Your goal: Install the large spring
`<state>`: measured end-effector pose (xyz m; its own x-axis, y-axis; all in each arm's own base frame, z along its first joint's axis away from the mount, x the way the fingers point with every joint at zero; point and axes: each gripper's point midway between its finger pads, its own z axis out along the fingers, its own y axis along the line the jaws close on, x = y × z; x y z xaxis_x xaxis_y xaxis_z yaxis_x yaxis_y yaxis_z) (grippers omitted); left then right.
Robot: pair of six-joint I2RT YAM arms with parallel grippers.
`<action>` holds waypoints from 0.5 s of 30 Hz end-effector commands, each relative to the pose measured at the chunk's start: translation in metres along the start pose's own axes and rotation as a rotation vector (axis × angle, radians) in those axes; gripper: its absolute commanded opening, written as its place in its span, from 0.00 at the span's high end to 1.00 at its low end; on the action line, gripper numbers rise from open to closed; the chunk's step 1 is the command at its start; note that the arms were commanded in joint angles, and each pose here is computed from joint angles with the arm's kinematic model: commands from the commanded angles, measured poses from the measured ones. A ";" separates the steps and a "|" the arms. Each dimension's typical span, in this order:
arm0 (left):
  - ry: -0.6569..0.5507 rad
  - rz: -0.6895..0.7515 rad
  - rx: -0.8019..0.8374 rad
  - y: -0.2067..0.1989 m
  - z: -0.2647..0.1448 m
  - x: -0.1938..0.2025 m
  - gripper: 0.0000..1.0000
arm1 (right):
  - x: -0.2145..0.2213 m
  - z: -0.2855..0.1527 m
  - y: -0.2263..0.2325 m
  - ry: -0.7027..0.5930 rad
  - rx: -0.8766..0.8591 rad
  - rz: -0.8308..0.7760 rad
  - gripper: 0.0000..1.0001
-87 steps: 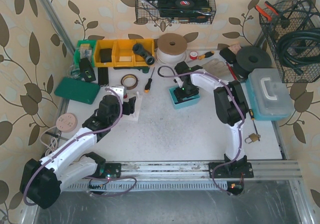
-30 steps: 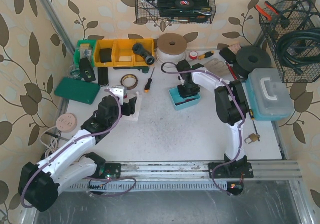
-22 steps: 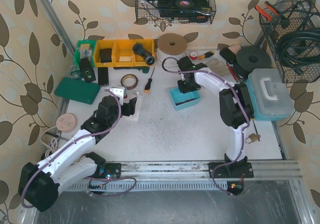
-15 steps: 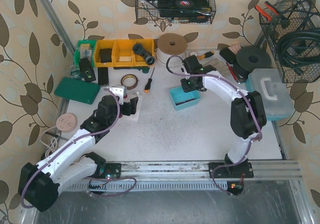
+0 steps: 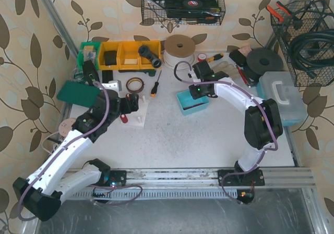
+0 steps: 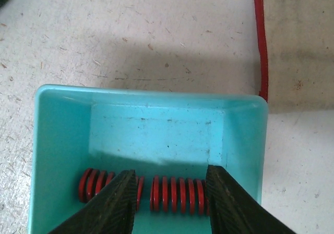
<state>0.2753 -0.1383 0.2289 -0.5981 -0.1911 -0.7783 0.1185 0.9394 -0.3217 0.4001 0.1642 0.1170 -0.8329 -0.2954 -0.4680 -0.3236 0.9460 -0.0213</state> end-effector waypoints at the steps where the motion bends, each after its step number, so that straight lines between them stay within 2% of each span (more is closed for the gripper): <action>1: 0.055 -0.040 -0.043 -0.001 -0.034 -0.016 0.01 | -0.006 -0.010 0.006 0.006 -0.025 0.044 0.59; 7: 0.209 -0.041 -0.021 -0.012 -0.042 -0.004 0.04 | -0.002 -0.006 0.005 0.106 -0.010 0.012 0.59; 15: 0.209 0.216 -0.055 -0.010 -0.042 -0.019 0.02 | 0.023 0.011 0.010 0.229 0.013 0.140 0.46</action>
<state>0.2541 -0.1346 0.2504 -0.7488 -0.0655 -0.6596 0.1194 0.9655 -0.2314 0.3986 0.1684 0.1085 -0.9030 -0.2541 -0.3463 -0.2732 0.9619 0.0065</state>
